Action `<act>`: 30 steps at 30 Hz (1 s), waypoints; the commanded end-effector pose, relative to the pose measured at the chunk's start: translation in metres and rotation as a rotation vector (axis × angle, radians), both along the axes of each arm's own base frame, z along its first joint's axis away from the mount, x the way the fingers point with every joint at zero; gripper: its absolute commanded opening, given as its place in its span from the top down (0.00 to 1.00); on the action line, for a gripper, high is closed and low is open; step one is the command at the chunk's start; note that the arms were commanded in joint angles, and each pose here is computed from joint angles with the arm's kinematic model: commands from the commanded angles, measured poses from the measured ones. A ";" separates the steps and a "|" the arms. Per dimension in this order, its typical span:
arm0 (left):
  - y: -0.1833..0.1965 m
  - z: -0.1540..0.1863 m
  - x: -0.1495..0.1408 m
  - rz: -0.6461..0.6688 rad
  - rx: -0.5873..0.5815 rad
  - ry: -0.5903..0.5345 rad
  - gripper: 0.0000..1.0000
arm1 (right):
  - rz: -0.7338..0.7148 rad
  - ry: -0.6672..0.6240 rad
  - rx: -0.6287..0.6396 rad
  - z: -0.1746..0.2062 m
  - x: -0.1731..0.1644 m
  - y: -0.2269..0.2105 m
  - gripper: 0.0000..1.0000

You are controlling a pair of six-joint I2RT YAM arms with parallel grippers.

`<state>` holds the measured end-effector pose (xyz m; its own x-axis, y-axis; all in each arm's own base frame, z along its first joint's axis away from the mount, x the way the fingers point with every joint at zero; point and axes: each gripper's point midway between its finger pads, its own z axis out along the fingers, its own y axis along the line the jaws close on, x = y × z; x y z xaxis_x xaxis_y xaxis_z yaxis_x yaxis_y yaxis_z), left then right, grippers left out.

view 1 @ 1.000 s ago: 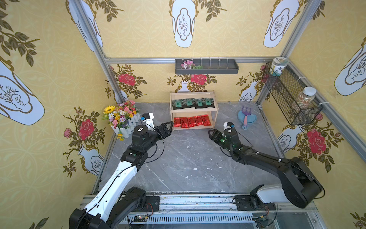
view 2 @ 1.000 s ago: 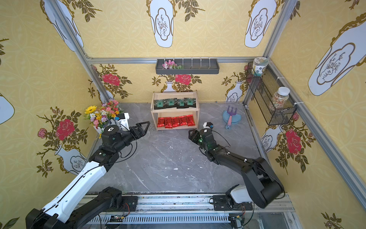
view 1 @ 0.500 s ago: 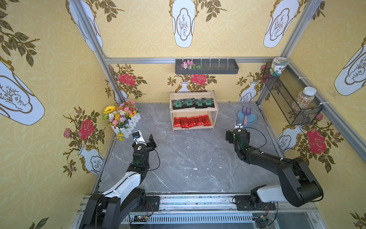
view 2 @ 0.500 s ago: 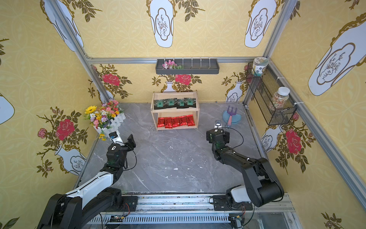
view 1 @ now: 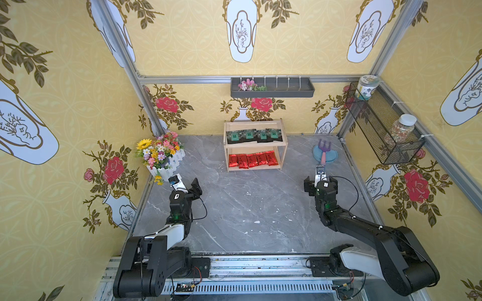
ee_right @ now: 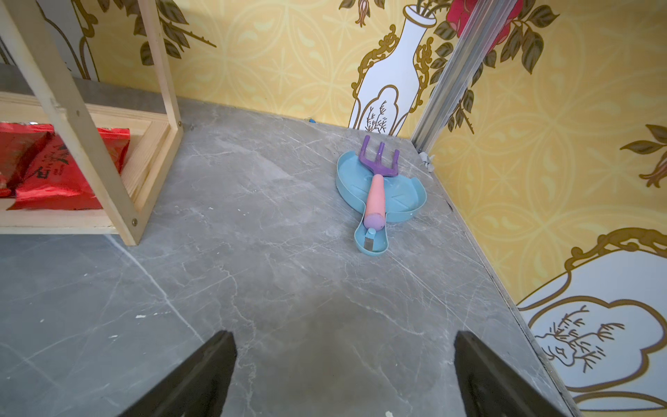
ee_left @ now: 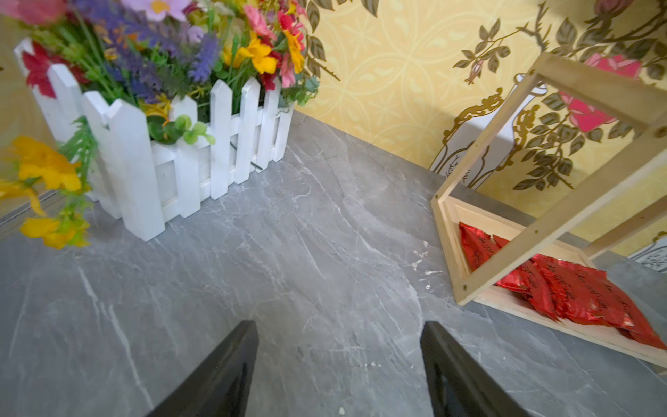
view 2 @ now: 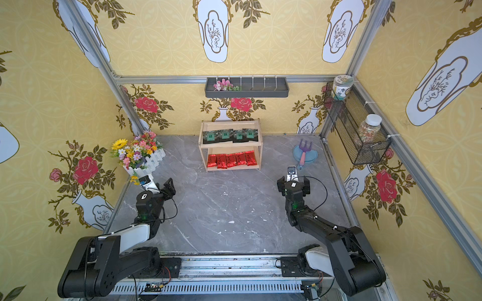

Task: Place the tea bags on the shelf by color
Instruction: Reset both arms

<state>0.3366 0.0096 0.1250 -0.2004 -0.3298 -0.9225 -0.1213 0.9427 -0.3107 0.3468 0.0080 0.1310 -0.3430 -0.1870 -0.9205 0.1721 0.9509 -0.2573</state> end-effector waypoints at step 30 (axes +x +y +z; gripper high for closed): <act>0.017 -0.013 0.006 -0.023 0.116 -0.032 0.00 | 0.062 -0.115 0.371 0.043 -0.025 -0.039 0.03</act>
<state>0.3398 0.0278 0.1047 -0.2019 -0.2159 -0.9553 -0.1104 0.9742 -0.1969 0.3223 -0.0434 0.1983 -0.1414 0.1195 -0.9827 0.1776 0.9796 0.0936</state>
